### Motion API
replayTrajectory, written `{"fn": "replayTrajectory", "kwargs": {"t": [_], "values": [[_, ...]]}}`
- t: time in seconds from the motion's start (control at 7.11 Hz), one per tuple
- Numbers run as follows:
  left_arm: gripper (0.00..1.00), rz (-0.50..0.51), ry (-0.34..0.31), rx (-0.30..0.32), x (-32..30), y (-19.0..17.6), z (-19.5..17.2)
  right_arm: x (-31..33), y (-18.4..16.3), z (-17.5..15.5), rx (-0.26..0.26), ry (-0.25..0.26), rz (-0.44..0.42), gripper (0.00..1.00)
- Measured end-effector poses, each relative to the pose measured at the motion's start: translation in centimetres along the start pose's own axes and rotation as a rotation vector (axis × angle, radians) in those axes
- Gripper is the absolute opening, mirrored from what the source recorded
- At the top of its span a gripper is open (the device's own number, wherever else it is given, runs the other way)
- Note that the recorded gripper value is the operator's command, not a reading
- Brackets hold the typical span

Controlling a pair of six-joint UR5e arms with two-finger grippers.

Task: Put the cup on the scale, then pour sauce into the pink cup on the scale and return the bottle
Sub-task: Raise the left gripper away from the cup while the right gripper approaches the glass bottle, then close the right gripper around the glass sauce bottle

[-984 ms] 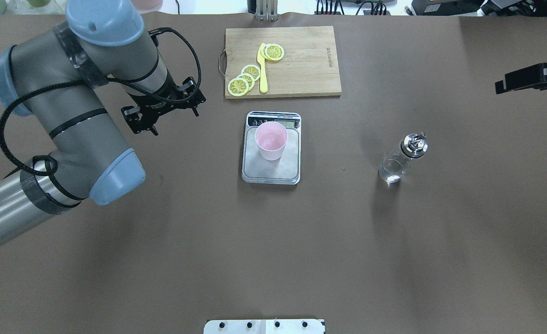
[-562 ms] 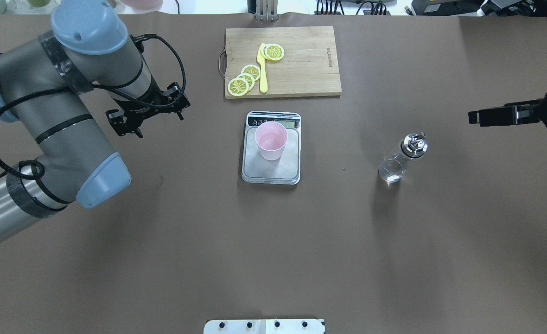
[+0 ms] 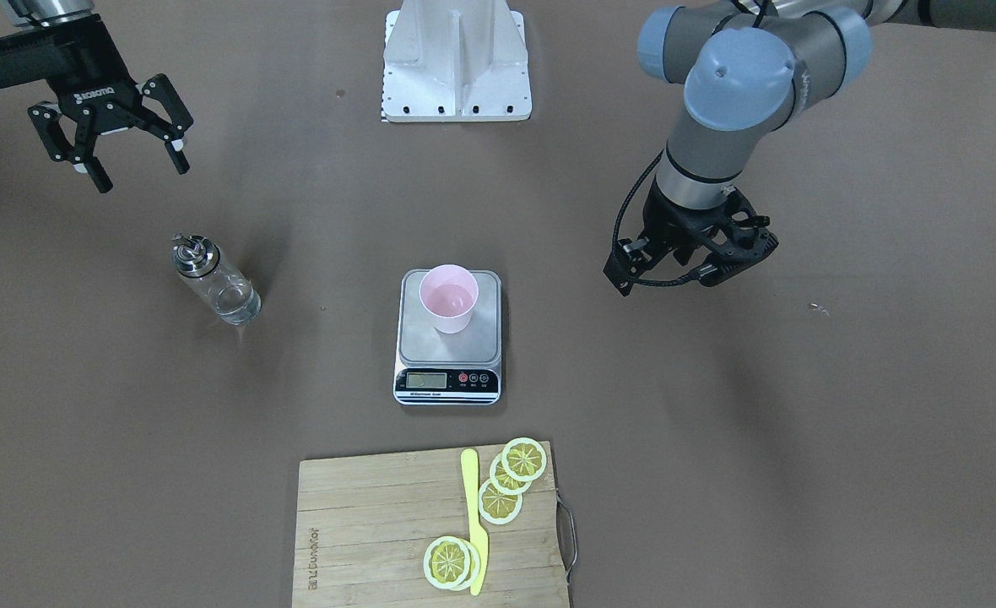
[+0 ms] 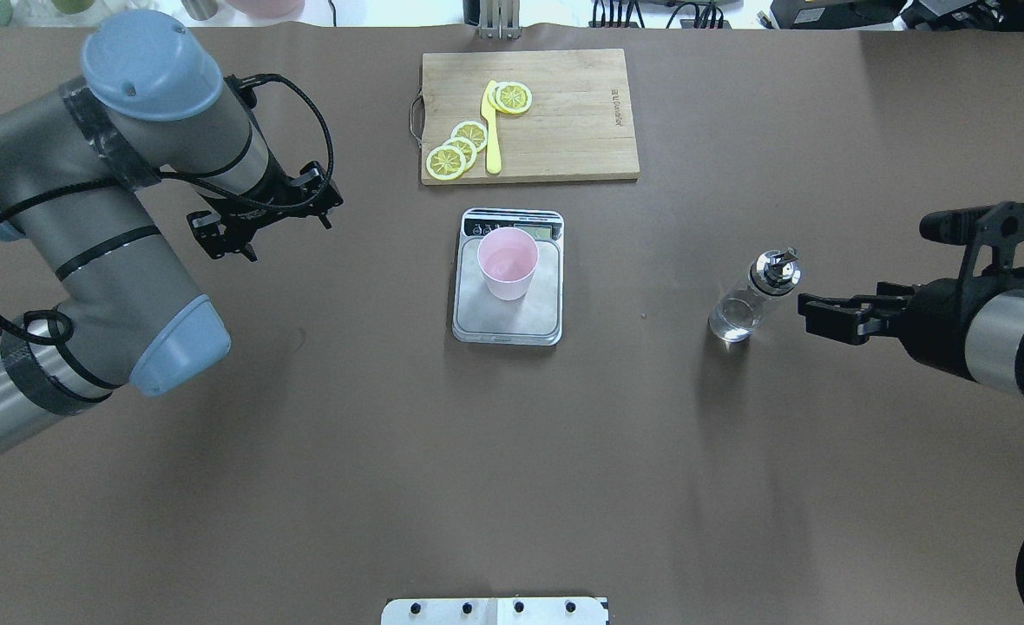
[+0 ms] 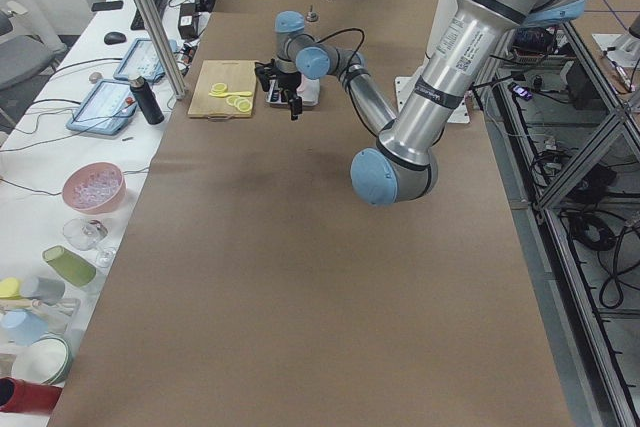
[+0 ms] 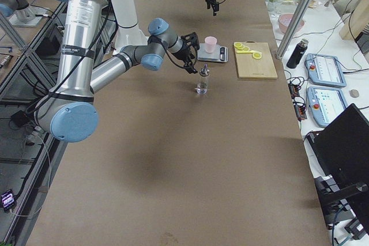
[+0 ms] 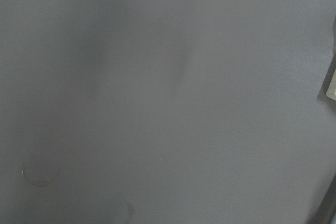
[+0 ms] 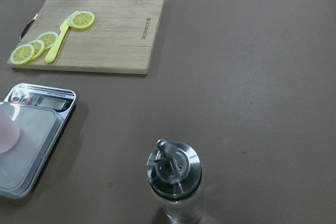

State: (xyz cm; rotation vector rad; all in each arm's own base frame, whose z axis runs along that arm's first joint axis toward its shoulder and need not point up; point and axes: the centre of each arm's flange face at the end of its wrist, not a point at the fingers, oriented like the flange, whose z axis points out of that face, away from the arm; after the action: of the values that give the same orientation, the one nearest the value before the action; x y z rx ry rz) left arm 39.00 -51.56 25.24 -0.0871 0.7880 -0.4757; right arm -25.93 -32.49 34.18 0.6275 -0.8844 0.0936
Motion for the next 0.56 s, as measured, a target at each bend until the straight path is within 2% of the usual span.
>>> {"fn": "replayTrajectory", "kwargs": {"t": [0.28,0.56], "values": [[0.99,0.035,-0.008,0.001,-0.4,-0.2,0.4,-1.0,2.6,1.8,0.037,0.038,-0.037,0.99],[0.99,0.044,-0.017,0.013,-0.7,-0.4,0.8,-1.0,5.2,4.4,0.104,0.033,-0.065,0.99]]}}
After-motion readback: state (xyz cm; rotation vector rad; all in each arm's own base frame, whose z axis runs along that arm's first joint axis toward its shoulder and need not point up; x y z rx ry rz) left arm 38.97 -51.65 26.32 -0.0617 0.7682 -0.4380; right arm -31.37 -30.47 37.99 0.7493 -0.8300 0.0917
